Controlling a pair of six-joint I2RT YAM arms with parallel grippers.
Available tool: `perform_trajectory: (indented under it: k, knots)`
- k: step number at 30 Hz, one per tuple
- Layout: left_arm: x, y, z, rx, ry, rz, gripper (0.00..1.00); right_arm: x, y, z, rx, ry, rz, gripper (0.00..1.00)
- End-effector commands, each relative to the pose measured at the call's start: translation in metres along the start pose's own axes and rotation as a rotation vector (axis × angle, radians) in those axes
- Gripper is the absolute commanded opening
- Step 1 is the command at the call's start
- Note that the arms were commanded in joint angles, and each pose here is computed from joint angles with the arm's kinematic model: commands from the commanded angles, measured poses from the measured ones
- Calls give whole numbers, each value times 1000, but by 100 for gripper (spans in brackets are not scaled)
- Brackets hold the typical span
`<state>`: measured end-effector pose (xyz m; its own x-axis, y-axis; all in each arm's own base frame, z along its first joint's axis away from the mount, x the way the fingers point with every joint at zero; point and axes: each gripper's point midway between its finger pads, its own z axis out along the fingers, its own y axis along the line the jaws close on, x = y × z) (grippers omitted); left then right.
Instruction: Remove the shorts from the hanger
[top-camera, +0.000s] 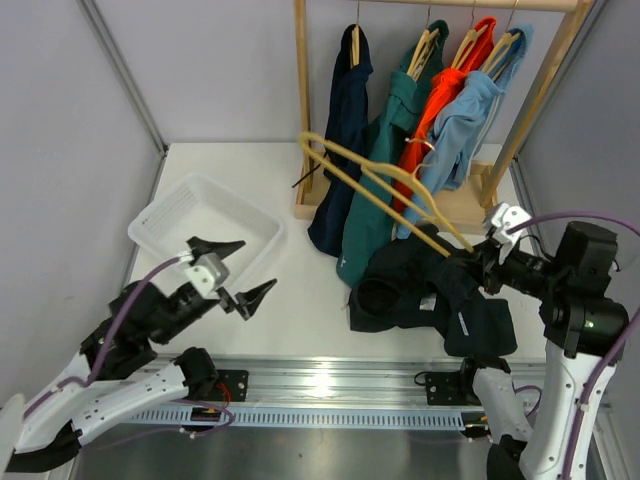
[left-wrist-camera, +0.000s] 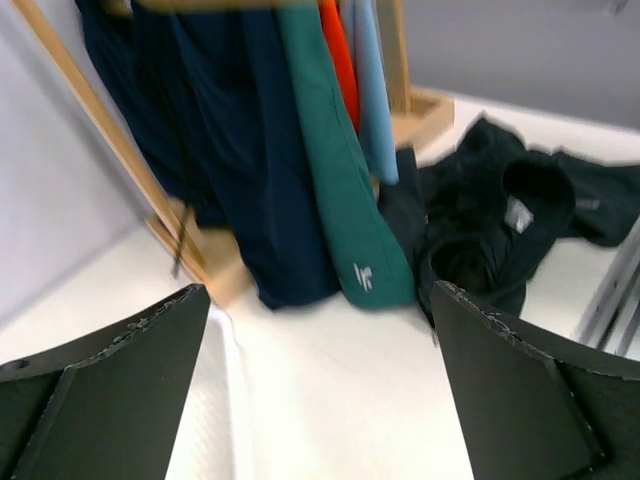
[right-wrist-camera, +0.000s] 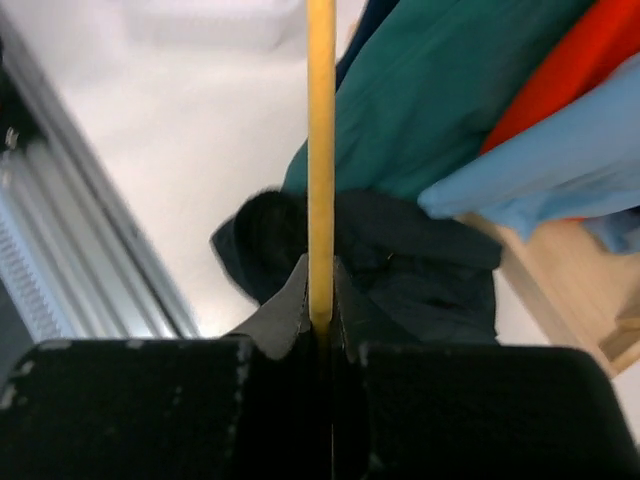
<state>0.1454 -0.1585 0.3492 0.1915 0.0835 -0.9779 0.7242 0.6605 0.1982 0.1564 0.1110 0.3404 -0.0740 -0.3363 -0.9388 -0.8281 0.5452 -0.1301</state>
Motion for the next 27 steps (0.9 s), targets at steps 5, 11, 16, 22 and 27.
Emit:
perform_trajectory:
  k: [5,11,16,22,27]
  knots:
    - [59,-8,25,-38,162,-65,99,-80,-8,-34,194,-196,64,0]
    - [78,-10,27,-47,185,-51,99,-89,-50,-58,502,-224,190,0]
    - [83,-8,23,-62,171,-44,99,-80,-77,-81,730,-242,291,0]
    - [90,-8,24,-67,184,-35,99,-59,-97,-99,918,-253,402,0]
    - [90,-10,23,-58,173,-41,99,-25,-119,-102,1006,-200,479,0]
